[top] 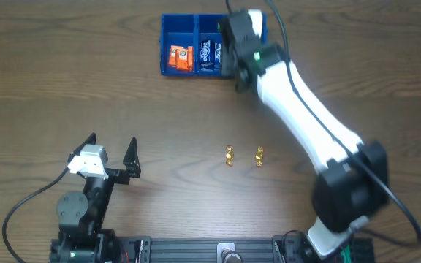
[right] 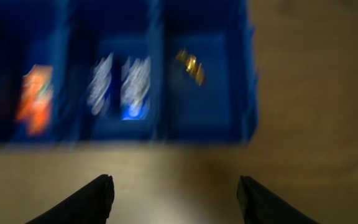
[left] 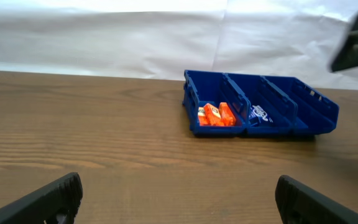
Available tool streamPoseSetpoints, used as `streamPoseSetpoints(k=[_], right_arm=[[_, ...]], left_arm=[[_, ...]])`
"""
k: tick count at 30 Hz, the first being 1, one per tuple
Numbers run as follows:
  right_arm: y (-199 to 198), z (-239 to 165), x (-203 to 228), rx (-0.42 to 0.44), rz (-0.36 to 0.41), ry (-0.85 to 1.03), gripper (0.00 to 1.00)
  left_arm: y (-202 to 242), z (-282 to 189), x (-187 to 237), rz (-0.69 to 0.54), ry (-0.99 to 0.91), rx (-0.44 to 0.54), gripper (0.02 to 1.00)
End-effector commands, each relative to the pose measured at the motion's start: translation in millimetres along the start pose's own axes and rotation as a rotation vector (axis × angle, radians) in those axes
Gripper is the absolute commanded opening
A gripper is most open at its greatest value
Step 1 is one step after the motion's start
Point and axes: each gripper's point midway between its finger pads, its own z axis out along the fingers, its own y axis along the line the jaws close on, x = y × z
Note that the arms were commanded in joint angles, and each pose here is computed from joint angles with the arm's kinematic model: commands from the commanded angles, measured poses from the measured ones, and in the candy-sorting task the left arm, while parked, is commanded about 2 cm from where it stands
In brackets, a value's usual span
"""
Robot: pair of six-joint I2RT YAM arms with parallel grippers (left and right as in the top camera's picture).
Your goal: Sort Candies Into Trays
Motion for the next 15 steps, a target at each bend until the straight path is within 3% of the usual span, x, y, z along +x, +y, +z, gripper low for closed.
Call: streamPoseSetpoints(k=[1, 7, 15], right_arm=[[26, -5, 115, -0.108, 0.049, 0.248, 0.660], [21, 10, 187, -0.048, 0.000, 0.388, 0.656], [14, 28, 233, -0.006, -0.011, 0.530, 0.641]], left_arm=[[0, 1, 16, 0.003, 0.047, 0.007, 0.996], [0, 1, 16, 0.003, 0.047, 0.007, 0.998], [0, 1, 16, 0.003, 0.047, 0.007, 0.998]])
